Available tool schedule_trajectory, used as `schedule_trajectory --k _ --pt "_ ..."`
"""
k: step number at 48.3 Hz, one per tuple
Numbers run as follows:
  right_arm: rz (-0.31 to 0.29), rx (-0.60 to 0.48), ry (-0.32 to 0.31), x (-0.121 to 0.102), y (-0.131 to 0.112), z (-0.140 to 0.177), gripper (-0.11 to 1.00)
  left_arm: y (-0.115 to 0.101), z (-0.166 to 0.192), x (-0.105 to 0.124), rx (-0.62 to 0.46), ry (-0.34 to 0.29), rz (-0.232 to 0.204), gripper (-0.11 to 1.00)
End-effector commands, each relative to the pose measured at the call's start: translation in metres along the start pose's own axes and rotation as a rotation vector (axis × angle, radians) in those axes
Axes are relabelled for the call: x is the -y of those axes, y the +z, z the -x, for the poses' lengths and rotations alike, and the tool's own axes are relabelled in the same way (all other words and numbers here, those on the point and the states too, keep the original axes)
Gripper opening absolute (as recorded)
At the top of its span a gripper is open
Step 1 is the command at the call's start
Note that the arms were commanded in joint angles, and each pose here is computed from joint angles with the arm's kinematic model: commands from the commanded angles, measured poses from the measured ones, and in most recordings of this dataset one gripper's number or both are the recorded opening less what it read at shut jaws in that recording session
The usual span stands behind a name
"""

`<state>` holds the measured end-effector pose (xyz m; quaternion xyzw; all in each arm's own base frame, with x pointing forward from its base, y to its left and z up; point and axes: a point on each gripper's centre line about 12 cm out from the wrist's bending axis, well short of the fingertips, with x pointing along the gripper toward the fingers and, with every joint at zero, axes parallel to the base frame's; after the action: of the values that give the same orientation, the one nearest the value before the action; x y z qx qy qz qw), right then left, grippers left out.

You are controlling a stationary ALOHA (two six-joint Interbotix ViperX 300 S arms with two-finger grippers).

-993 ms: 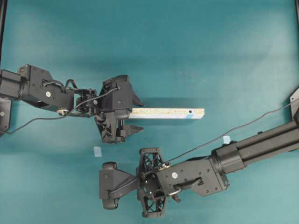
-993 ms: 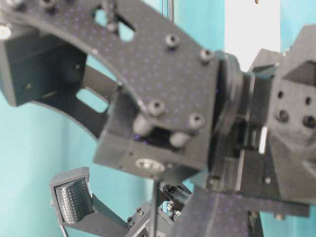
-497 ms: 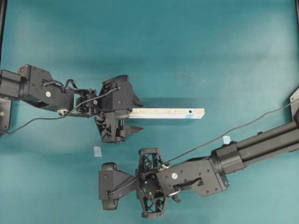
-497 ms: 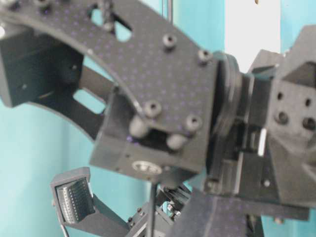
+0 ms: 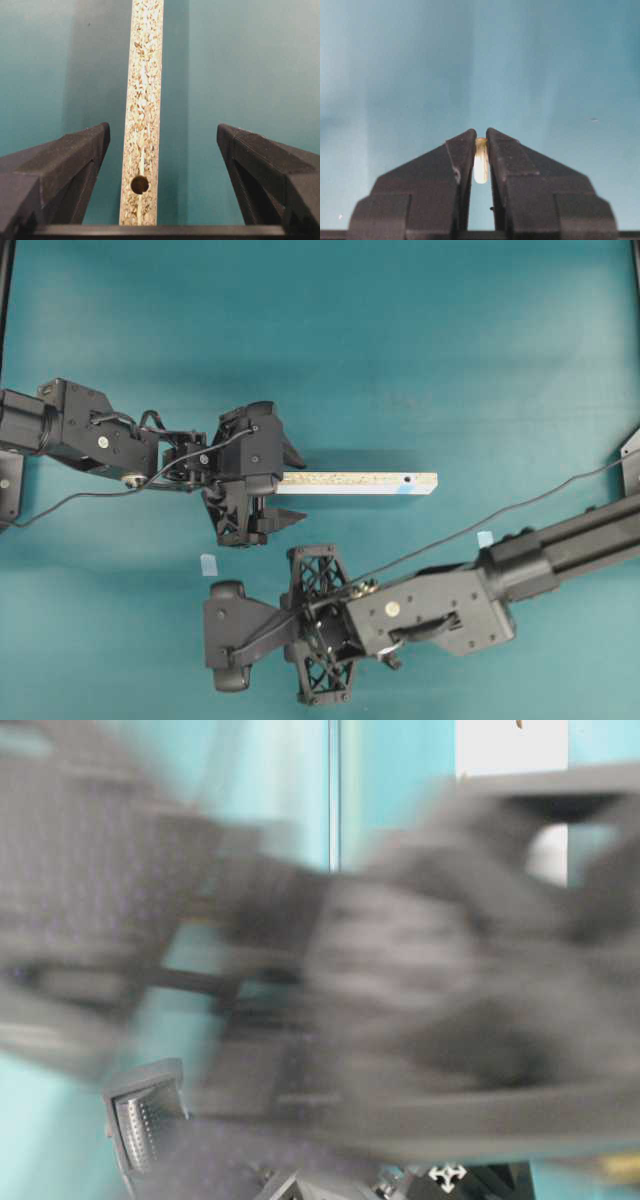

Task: Insert the rod into the hole on the wooden board.
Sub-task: 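Lower the right gripper and close it on the wooden peg, then lift the peg with the right gripper and carry it toward the board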

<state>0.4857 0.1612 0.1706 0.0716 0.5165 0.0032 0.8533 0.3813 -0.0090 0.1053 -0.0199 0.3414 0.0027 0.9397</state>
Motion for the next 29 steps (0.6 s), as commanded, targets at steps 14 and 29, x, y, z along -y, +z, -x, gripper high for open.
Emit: schedule_trajectory --k 14,29 --pt "-0.037 0.147 0.028 0.021 0.029 0.071 0.11 0.009 0.004 0.003 0.03 -0.007 0.013 1.0" --pt "0.038 0.288 0.024 0.032 0.028 0.094 0.11 0.007 0.003 0.002 0.026 -0.005 0.014 1.0"
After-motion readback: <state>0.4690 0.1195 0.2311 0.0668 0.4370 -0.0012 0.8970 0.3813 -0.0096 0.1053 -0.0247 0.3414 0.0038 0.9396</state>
